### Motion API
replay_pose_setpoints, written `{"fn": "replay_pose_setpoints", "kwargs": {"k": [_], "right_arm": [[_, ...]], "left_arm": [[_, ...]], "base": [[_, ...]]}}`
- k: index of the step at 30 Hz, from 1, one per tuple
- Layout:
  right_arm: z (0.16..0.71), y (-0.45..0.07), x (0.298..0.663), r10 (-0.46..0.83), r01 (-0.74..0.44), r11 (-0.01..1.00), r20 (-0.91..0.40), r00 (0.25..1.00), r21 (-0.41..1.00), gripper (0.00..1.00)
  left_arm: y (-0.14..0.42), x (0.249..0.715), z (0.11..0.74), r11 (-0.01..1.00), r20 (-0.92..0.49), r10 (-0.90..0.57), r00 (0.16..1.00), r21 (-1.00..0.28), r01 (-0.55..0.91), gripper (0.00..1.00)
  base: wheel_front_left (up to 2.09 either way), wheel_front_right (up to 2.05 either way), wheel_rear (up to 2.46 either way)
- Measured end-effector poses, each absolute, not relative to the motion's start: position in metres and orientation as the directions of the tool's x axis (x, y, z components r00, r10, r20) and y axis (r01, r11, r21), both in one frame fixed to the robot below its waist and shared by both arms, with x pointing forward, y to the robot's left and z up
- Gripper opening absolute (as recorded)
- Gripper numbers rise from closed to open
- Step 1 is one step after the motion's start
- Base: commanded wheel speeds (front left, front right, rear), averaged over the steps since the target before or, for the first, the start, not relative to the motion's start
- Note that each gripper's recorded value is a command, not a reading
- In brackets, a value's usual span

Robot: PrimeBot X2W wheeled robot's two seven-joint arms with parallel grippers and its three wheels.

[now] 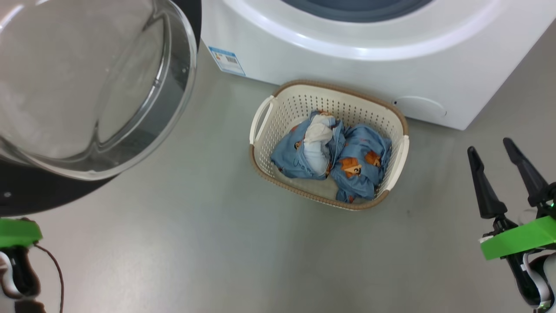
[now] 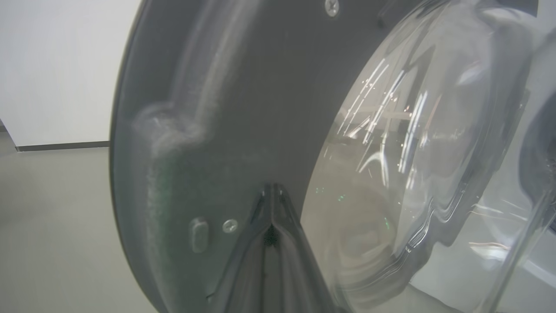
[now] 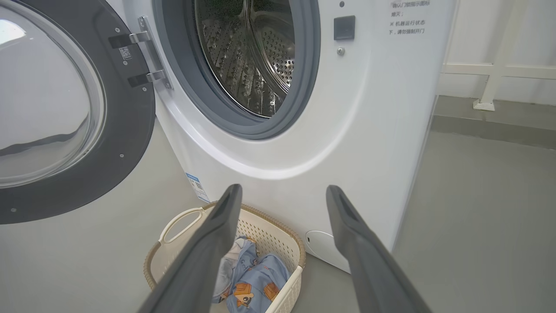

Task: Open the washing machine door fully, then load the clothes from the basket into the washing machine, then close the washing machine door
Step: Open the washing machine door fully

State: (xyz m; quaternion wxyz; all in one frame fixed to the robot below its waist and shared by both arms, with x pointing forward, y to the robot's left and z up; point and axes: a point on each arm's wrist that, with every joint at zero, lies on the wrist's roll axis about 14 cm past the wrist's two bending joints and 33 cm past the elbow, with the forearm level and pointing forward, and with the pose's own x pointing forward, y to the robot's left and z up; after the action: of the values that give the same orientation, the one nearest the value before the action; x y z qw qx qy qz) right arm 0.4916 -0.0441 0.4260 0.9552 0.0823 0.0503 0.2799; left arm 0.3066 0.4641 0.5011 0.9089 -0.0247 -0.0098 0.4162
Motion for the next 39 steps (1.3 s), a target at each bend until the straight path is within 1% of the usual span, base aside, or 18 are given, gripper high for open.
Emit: {"fn": "replay_pose_setpoints", "kwargs": {"k": [15,23,33,39], "right_arm": [[0.394,-0.05,0.516,0.537,-0.516,0.834,-0.079,0.84,0.195,1.0],[0.38,-0.056,0.519,0.526,-0.501,0.842,-0.102,0.844,0.201,1.0],[0.384,-0.058,0.524,0.523,-0.5,0.844,-0.089,0.848,0.192,1.0],[0.399,-0.055,0.521,0.524,-0.505,0.842,-0.064,0.849,0.187,1.0]], "left_arm": [[0.491,0.33,0.488,0.585,-0.034,0.81,0.585,-0.009,-0.811,0.0],[0.507,0.334,0.487,0.551,-0.037,0.835,0.55,0.028,-0.834,0.0],[0.512,0.338,0.491,0.55,-0.031,0.835,0.549,0.051,-0.834,0.0],[0.505,0.339,0.5,0.583,-0.014,0.813,0.583,0.022,-0.812,0.0]], "base": [[0.0,0.0,0.0],[0.0,0.0,0.0],[0.0,0.0,0.0],[0.0,0.0,0.0]]}}
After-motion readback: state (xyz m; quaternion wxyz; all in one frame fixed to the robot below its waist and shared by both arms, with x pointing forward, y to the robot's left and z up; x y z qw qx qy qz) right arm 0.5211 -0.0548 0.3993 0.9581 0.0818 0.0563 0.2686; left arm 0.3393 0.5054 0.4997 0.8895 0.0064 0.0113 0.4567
